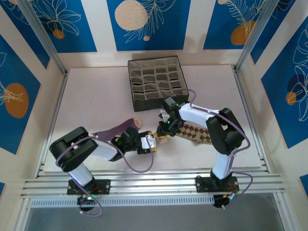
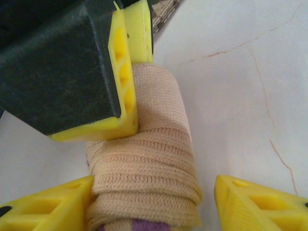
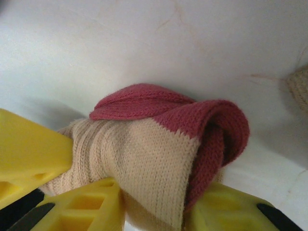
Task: Roll the socks
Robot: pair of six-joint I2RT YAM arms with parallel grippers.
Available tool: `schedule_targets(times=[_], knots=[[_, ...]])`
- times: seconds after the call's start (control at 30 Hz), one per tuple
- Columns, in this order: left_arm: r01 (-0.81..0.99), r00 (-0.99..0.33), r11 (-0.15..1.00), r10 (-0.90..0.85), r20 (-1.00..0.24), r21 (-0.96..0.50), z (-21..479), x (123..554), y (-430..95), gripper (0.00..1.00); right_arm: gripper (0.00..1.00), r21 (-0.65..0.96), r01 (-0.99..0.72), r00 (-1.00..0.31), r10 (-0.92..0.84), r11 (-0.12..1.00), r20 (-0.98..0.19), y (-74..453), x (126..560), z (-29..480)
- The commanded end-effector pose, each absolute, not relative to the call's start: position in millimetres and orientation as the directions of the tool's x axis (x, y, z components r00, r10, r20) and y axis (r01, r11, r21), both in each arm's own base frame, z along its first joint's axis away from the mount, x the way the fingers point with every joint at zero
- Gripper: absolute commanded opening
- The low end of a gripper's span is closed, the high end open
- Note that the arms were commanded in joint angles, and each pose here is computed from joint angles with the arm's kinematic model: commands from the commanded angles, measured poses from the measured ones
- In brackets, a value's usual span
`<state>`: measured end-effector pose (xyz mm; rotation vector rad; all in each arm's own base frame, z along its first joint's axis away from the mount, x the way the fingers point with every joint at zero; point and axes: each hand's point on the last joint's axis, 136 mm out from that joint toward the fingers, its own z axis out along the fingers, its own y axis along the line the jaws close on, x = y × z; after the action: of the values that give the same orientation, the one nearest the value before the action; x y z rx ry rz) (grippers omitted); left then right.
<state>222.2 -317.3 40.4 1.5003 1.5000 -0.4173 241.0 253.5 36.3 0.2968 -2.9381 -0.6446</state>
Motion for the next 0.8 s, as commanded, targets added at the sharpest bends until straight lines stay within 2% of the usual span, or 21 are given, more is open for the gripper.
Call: schedule_targets(times=[0.0,0.07,0.1,0.17,0.2,0.33,0.53,0.6,0.67,0.77], knots=[[0.913,0.203,0.186,0.566,-0.799,0.364,40.2,222.1,-328.5,0.58,0.34,0.306,-0.121,-0.949,-0.2,0.944,0.243,227.8,206.0,4.4],[0.92,0.189,0.177,0.579,-0.793,0.349,33.7,221.0,-328.6,0.45,0.41,0.351,-0.123,-0.95,-0.213,0.928,0.229,234.3,205.0,8.7],[0.925,0.179,0.172,0.588,-0.789,0.338,31.0,220.6,-328.0,0.35,0.45,0.374,-0.124,-0.952,-0.217,0.919,0.217,237.0,205.6,11.9],[0.944,0.144,0.156,0.601,-0.786,0.292,26.2,217.5,-326.7,0.04,0.53,0.427,-0.155,-0.957,-0.242,0.891,0.158,244.7,209.1,23.5],[0.951,0.124,0.154,0.6,-0.79,0.267,25.6,216.6,-325.5,0.0,0.55,0.44,-0.171,-0.96,-0.25,0.881,0.128,246.1,210.9,29.1],[0.977,0.032,0.152,0.578,-0.815,0.146,25.6,210.6,-317.7,0.0,0.64,0.471,-0.299,-0.951,-0.3,0.83,-0.074,247.5,226.4,63.1],[0.991,-0.125,0.114,0.564,-0.816,-0.073,30.8,200.7,-311.8,0.0,0.67,0.412,-0.488,-0.861,-0.347,0.77,-0.371,233.0,243.5,113.3],[0.985,-0.174,0.101,0.563,-0.808,-0.141,33.1,197.4,-312.3,0.0,0.68,0.348,-0.579,-0.788,-0.395,0.738,-0.473,230.2,245.0,126.2],[0.972,-0.225,0.072,0.555,-0.801,-0.223,35.8,193.5,-314.0,0.0,0.67,0.213,-0.682,-0.67,-0.48,0.699,-0.566,225.9,246.6,130.6],[0.944,-0.308,0.068,0.534,-0.787,-0.323,38.1,194.6,-315.8,0.0,0.67,0.02,-0.766,-0.506,-0.583,0.643,-0.636,218.1,250.4,128.4]])
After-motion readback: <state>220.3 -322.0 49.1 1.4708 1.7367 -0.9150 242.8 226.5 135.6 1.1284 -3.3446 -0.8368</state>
